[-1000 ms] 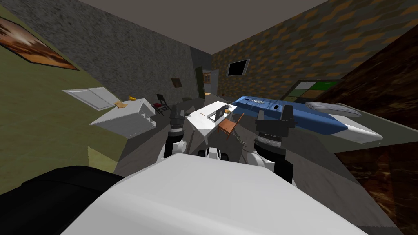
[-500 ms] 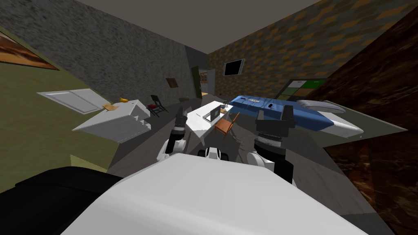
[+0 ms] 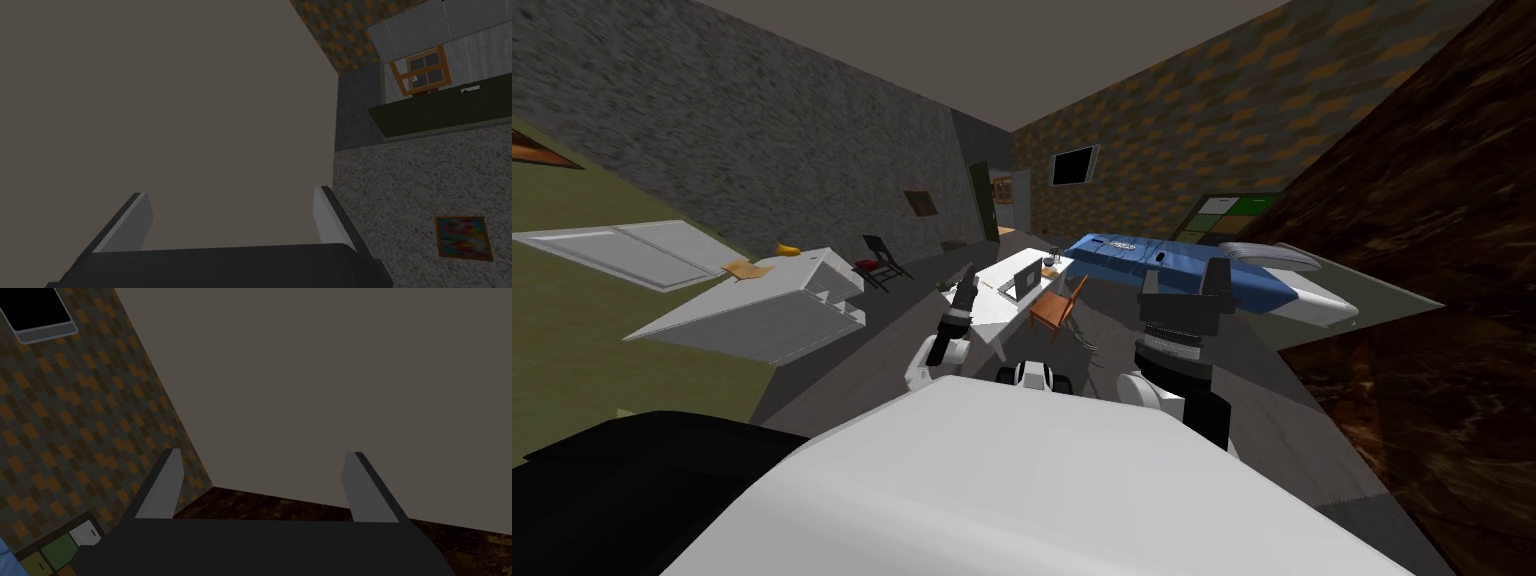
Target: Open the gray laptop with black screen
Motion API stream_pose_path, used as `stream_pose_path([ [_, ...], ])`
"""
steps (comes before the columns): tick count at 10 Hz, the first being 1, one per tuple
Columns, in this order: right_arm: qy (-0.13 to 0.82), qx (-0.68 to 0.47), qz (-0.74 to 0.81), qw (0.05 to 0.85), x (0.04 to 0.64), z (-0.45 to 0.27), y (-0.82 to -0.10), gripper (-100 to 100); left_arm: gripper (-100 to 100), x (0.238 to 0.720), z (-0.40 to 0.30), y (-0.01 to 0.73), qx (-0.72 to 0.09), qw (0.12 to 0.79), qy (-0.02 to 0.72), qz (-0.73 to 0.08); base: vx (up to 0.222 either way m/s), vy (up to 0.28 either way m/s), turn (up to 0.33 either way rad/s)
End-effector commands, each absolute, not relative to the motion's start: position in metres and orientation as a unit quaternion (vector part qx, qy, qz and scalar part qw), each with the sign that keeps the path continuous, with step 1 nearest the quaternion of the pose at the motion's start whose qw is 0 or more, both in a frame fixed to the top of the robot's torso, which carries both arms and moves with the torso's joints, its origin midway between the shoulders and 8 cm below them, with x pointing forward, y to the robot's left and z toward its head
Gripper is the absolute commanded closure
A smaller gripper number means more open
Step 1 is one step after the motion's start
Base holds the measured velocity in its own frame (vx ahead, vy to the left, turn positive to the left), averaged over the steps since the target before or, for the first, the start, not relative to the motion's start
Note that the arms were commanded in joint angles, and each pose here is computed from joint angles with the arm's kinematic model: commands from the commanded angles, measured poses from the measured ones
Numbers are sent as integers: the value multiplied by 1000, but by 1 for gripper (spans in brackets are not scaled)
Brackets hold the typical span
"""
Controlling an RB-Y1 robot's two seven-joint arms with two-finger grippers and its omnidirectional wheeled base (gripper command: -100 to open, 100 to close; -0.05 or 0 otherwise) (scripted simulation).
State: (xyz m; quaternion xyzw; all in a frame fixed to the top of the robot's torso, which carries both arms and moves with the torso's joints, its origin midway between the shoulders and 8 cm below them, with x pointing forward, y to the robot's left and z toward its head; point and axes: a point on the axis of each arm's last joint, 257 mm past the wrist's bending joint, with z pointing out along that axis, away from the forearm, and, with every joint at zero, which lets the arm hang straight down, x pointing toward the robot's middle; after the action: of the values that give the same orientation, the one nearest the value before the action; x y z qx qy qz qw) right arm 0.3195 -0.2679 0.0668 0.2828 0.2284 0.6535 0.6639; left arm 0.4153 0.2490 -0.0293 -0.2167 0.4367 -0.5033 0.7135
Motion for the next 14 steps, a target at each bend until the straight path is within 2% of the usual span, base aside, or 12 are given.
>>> stream_pose_path([
  [1, 228, 283, 653, 664, 320, 67, -268, 0, -100, 428, -48, 247, -208, 710, 466, -484, 68, -90, -88],
  [14, 228, 283, 653, 664, 320, 67, -268, 0, -100, 477, -148, 257, -193, 684, 584, -391, 66, -48, -54],
])
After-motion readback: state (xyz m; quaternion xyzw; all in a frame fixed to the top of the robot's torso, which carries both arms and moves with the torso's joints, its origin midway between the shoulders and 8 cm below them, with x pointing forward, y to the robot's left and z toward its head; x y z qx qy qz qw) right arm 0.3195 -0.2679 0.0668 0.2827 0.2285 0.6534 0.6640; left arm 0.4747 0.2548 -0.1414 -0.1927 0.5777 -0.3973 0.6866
